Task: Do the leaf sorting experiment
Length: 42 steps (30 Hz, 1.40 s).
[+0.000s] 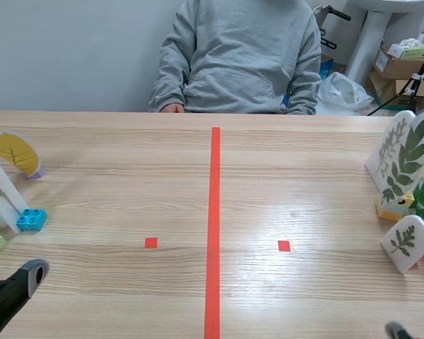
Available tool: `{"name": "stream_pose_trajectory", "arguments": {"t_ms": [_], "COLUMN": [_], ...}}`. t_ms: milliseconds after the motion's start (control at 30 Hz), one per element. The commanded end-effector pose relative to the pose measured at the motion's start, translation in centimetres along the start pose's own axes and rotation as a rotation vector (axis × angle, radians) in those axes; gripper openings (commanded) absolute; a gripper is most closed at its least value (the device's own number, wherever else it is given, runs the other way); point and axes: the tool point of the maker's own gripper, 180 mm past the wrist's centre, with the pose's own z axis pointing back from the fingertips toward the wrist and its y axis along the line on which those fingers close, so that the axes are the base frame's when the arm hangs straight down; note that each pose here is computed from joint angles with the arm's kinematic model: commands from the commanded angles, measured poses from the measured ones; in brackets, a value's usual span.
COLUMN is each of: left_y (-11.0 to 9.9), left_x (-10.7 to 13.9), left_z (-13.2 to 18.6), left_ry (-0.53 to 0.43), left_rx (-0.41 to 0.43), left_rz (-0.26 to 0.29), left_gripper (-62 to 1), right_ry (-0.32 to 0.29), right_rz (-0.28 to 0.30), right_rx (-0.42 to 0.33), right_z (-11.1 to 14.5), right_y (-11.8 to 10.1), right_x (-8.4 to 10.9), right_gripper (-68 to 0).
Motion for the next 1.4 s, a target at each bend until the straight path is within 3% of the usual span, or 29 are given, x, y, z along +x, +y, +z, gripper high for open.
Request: {"name": "stream_pose_trajectory", "arguments": {"t_ms": [0, 167, 267, 400, 667, 867, 1000, 1367], "left_y": [-0.4, 0.3, 0.8, 2.2, 1.5, 1.2, 1.2, 1.1], "left_x": [1.5, 2.3, 2.9, 2.7, 2.4, 2.2, 2.1, 1.9], "left_z": [-0.2, -0.7, -1.0, -1.0, -1.4, -1.5, -1.5, -1.6], "left_ry": [-0.051, -0.073, -0.092, -0.087, -0.076, -0.066, -0.065, -0.051], "left_rx": [-0.016, -0.004, 0.017, 0.104, 0.085, 0.076, 0.076, 0.072], "left_rz": [-0.012, -0.036, -0.044, -0.045, -0.047, -0.056, -0.056, -0.055], "left_gripper": [-9.7, -9.7, -9.7, -9.7, -9.7, -9.0, -0.8, -0.4], "right_ry": [-0.041, -0.141, -0.231, -0.292, -0.296, -0.311, -0.310, -0.310], "right_rz": [0.052, 0.175, 0.199, 0.204, 0.189, 0.183, 0.183, 0.182], "right_rx": [0.017, 0.061, 0.076, 0.093, 0.171, 0.173, 0.173, 0.173], "right_z": [0.0, 0.3, 0.6, 0.7, 0.2, 0.3, 0.3, 0.3], "right_y": [0.2, 1.3, 1.8, 2.2, 4.2, 4.2, 4.2, 4.2], "right_x": [2.0, 6.8, 9.4, 11.0, 11.0, 11.3, 11.3, 11.2], "right_gripper": [-18.5, -14.7, -14.5, -14.5, -8.1, -8.1, -8.1, -8.1]}}
